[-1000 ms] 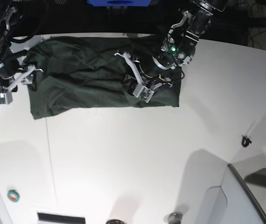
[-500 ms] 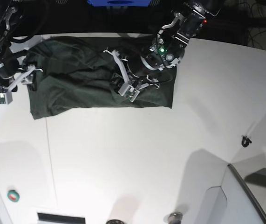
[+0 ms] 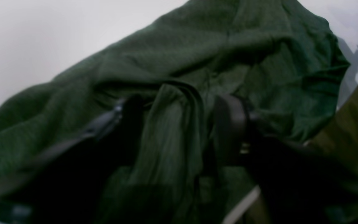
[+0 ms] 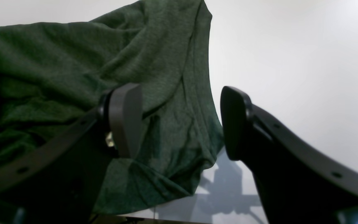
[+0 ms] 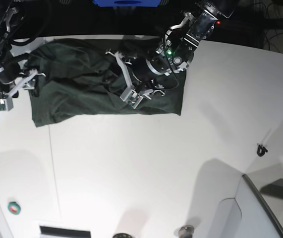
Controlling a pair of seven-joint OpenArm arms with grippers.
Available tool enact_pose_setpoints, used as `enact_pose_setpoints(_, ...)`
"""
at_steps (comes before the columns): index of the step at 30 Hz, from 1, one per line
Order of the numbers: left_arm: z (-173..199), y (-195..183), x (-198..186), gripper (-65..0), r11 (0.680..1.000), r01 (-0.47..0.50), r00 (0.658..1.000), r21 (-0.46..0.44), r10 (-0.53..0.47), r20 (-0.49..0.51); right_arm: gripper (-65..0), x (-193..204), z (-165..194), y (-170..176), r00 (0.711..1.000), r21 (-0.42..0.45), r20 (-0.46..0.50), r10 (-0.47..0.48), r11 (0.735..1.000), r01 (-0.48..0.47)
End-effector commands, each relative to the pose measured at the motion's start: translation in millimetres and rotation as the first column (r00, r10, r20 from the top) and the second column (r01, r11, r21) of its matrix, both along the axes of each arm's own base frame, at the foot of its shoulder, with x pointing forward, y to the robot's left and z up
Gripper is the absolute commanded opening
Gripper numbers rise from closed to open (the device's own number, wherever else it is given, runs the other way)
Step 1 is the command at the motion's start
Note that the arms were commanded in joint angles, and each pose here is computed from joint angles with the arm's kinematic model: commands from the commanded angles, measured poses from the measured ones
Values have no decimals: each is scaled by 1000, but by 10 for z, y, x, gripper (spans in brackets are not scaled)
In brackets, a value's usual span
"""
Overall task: Layout the t-shirt on the table in an organized manner, then fold the t-shirt properly
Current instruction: 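Grasp the strip end with the left gripper and lift it, then fold the held end over toward the right gripper and release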
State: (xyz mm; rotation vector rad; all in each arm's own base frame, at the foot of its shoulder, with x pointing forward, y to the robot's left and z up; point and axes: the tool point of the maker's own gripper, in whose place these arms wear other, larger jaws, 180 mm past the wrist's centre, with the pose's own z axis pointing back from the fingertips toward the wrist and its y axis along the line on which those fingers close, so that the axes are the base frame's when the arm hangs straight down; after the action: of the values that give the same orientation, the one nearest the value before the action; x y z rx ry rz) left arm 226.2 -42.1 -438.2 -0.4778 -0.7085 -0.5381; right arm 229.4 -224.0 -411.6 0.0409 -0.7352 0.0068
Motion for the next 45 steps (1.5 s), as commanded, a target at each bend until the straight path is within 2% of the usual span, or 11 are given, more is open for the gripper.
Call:
enact_pose_setpoints(1, 115, -54, 82, -217, 1000, 3, 1000, -24, -2, 29, -288, 86, 116, -18, 999, -7, 48, 10, 1000, -10)
enact_pose_setpoints(5, 186, -234, 11, -184, 998, 48, 998, -47, -46, 34, -288, 92, 120, -18, 999, -7, 50, 10, 1000, -10)
enact_pose_setpoints(9, 336, -497, -68, -193, 988, 139, 988, -67, -134, 74, -288, 98, 122, -13, 999, -6, 51, 10, 1000, -9)
enact_pose_setpoints(12, 486, -430, 23, -207, 991, 108, 989, -85, -98, 109, -288, 98, 122, -13, 999, -6, 51, 10, 1000, -9)
enact_pose_setpoints(14, 497, -167, 126, -304, 997, 10, 994, -73, -2, 110, -288, 86, 115, -13, 999, -6, 48, 10, 1000, -9)
enact_pose_setpoints(17, 481, 231, 305, -629, 983, -177, 978, -46, 181, 104, -288, 73, 107, -13, 999, -6, 45, 10, 1000, -9)
enact_pose_setpoints(18, 461, 312, 326, -650, 977, -210, 972, -39, 213, 100, -288, 73, 107, -13, 999, -6, 45, 10, 1000, -9)
enact_pose_setpoints(26, 52, 534, 130, -650, 970, -238, 971, 48, 237, 12, -288, 92, 118, -13, 999, -6, 50, 10, 1000, -9)
enact_pose_setpoints(34, -5, 504, 14, -650, 970, -238, 971, 44, 239, -21, -288, 92, 118, -13, 999, -6, 50, 10, 1000, -9)
enact_pose_setpoints(39, -12, 131, -209, -650, 992, -125, 991, 20, 126, -45, -288, 98, 122, -13, 999, -6, 51, 10, 1000, -9)
enact_pose_setpoints(45, 34, -124, -303, -650, 996, -89, 994, -20, 88, -58, -288, 98, 122, -13, 999, -6, 51, 10, 1000, -9)
